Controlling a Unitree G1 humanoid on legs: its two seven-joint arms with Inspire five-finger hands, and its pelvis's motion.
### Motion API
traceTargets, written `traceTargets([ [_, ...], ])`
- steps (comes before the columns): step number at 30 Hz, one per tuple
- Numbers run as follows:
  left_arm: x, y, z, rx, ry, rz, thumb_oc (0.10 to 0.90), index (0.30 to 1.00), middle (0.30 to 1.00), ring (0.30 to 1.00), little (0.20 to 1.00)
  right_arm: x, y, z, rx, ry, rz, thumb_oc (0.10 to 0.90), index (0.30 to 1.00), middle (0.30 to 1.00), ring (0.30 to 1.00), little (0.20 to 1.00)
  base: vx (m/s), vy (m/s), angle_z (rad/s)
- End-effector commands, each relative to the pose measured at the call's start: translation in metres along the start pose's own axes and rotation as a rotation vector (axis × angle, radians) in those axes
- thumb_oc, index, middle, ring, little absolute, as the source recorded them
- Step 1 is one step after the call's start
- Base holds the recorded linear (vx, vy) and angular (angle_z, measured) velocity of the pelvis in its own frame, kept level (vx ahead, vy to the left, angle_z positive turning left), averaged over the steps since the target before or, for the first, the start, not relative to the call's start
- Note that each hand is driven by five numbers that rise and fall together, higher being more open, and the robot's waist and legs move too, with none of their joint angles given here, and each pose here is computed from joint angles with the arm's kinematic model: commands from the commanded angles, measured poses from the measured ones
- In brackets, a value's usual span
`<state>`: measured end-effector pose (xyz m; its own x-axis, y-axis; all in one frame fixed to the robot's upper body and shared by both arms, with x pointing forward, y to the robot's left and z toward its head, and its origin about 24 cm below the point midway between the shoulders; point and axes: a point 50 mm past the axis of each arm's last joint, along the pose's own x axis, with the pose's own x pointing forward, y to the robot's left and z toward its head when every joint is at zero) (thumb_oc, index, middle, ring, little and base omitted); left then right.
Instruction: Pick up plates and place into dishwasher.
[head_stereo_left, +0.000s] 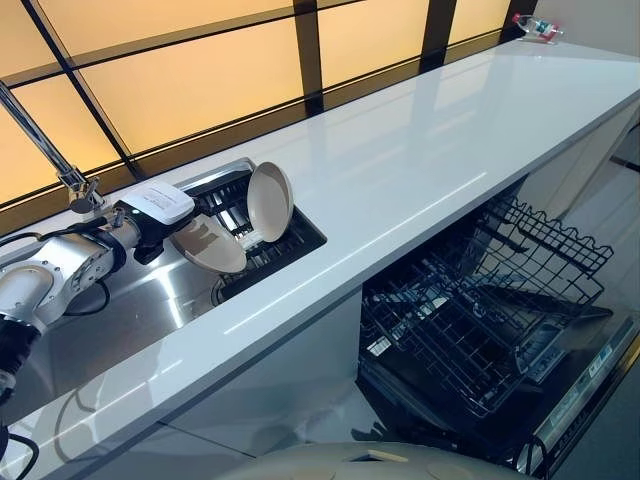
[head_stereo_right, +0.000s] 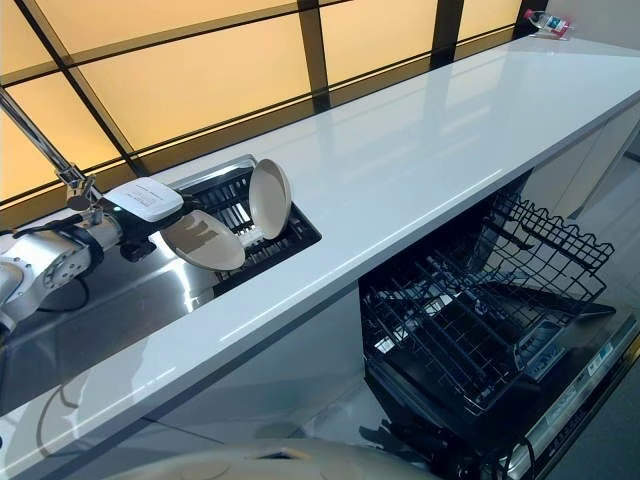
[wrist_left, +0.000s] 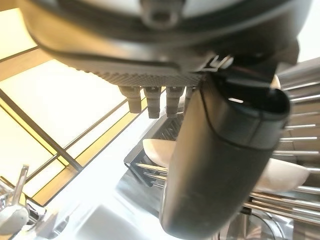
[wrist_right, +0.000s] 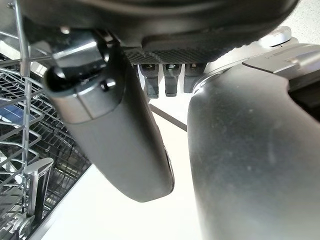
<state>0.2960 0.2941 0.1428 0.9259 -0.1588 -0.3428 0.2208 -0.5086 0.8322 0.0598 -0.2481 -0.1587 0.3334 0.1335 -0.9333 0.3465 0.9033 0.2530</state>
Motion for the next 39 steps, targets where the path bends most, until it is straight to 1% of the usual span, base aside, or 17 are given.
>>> traceTargets([
  [1,-0.011,0.076,-0.049,0.058,0.194,0.229,0.800,0.900,0.900,0.900,0.900,0.007,0.017,0.010,-0.032,0.008,0.095,0.800,0.900,0.900,0.900,0.900,0.00,0.000,0.00],
  [12,0.003,0.071,-0.038,0.053,0.153,0.198,0.800,0.900,0.900,0.900,0.900,0.008,0.020,0.010,-0.021,0.007,0.097,0.800,0.900,0.900,0.900,0.900,0.00,0.000,0.00],
  [16,0.008,0.064,-0.035,0.038,0.146,0.150,0.800,0.900,0.900,0.900,0.900,0.008,0.019,0.009,-0.017,0.007,0.095,0.800,0.900,0.900,0.900,0.900,0.00,0.002,-0.02],
  [20,0.013,0.054,-0.033,0.013,0.158,0.068,0.800,0.900,0.900,0.900,0.900,0.008,0.019,0.010,-0.015,0.005,0.093,0.800,0.900,0.900,0.900,0.900,0.00,0.002,-0.01],
  [23,0.015,0.051,-0.032,-0.007,0.155,0.035,0.800,0.900,0.900,0.900,0.900,0.007,0.019,0.011,-0.014,0.003,0.092,0.800,0.900,0.900,0.900,0.900,0.00,0.000,0.00],
  [24,0.016,0.051,-0.032,-0.012,0.159,0.034,0.652,0.773,0.773,0.773,0.752,0.008,0.019,0.011,-0.013,0.003,0.092,0.800,0.900,0.900,0.900,0.900,0.00,0.000,0.00],
  [25,0.017,0.051,-0.032,-0.020,0.167,0.038,0.536,0.674,0.674,0.674,0.636,0.008,0.019,0.011,-0.014,0.002,0.093,0.800,0.900,0.900,0.900,0.900,0.00,0.000,0.00],
  [26,0.017,0.051,-0.033,-0.025,0.178,0.045,0.270,0.446,0.446,0.446,0.370,0.008,0.020,0.011,-0.013,0.001,0.093,0.800,0.900,0.900,0.900,0.900,0.00,0.000,0.00],
  [27,0.017,0.052,-0.035,-0.033,0.184,0.059,0.100,0.300,0.300,0.300,0.200,0.008,0.020,0.012,-0.013,0.000,0.094,0.800,0.900,0.900,0.900,0.900,0.00,0.000,0.00],
  [39,0.009,0.067,-0.053,0.014,0.272,0.200,0.100,0.300,0.300,0.300,0.200,0.008,0.020,0.010,-0.012,-0.005,0.096,0.800,0.900,0.900,0.900,0.900,0.00,0.000,-0.01],
])
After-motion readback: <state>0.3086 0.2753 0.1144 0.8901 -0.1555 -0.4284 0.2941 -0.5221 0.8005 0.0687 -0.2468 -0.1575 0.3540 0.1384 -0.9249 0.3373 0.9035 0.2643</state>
